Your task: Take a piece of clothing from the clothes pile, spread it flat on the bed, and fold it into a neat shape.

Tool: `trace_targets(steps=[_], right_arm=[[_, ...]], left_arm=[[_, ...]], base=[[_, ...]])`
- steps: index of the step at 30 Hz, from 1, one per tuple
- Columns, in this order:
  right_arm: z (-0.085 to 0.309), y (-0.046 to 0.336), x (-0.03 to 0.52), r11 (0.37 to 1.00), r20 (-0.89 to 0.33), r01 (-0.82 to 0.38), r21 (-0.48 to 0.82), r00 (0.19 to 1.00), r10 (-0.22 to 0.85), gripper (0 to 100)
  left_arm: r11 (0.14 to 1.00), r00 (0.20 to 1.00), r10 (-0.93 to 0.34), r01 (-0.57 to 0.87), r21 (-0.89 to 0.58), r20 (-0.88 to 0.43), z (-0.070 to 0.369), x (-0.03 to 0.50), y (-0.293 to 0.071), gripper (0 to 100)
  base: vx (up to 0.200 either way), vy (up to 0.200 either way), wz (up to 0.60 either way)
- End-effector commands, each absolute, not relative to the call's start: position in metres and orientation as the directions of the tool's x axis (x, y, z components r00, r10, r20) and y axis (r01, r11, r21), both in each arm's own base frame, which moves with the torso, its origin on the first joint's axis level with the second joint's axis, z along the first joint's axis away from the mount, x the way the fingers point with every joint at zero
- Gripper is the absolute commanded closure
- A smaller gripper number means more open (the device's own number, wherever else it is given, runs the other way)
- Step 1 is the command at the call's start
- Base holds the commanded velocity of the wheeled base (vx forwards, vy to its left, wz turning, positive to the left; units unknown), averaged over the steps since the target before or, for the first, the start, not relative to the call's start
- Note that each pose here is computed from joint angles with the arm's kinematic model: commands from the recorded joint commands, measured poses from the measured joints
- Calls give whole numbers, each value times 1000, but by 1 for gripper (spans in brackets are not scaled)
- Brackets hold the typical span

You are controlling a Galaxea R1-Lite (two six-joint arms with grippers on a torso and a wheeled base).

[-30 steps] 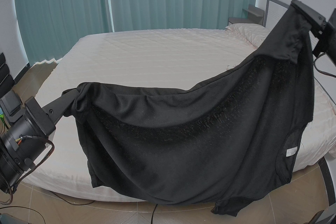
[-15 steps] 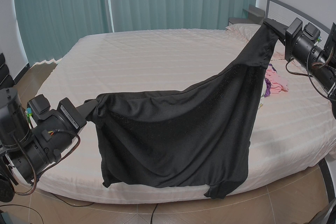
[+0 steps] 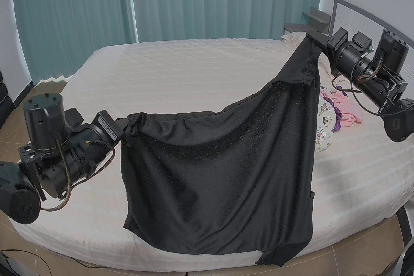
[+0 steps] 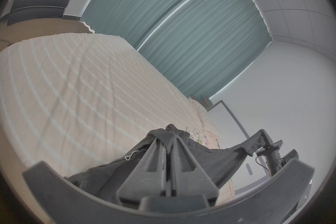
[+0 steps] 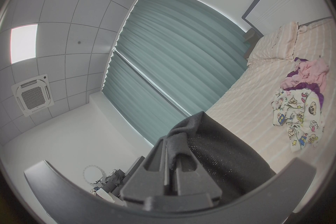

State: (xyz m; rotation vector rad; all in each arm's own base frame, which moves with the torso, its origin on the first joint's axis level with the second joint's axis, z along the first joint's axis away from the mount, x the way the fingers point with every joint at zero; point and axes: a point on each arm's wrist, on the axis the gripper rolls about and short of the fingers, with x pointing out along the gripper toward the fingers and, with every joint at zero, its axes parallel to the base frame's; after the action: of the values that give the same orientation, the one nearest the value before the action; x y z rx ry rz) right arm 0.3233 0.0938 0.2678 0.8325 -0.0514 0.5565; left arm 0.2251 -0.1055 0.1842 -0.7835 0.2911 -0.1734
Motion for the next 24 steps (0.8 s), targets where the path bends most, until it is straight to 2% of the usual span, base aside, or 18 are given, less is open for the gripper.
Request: trace_targets(steps=[1, 7, 12, 16, 24], right_arm=[[243, 99, 345, 550, 207, -452, 703, 869, 449, 100], [221, 104, 360, 560, 163, -418, 716, 879, 447, 100], [194, 107, 374, 572, 107, -371, 732, 891, 441, 100], [169, 110, 386, 587, 60, -327, 741, 902, 427, 100], [126, 116, 414, 610, -14, -254, 750, 917, 398, 100]], left_arm=[[715, 928, -252, -12, -699, -274, 162, 251, -110, 100], [718, 908, -260, -47, -694, -329, 145, 267, -117, 100], [734, 889, -233, -104, -671, -393, 120, 290, -121, 100], [704, 886, -209, -157, -692, -414, 106, 314, -123, 100], [699, 872, -144, -245, -672, -467, 68, 359, -114, 100]], base=[[200, 0, 0], [200, 0, 0], [0, 0, 0], [0, 0, 0], [0, 0, 0]])
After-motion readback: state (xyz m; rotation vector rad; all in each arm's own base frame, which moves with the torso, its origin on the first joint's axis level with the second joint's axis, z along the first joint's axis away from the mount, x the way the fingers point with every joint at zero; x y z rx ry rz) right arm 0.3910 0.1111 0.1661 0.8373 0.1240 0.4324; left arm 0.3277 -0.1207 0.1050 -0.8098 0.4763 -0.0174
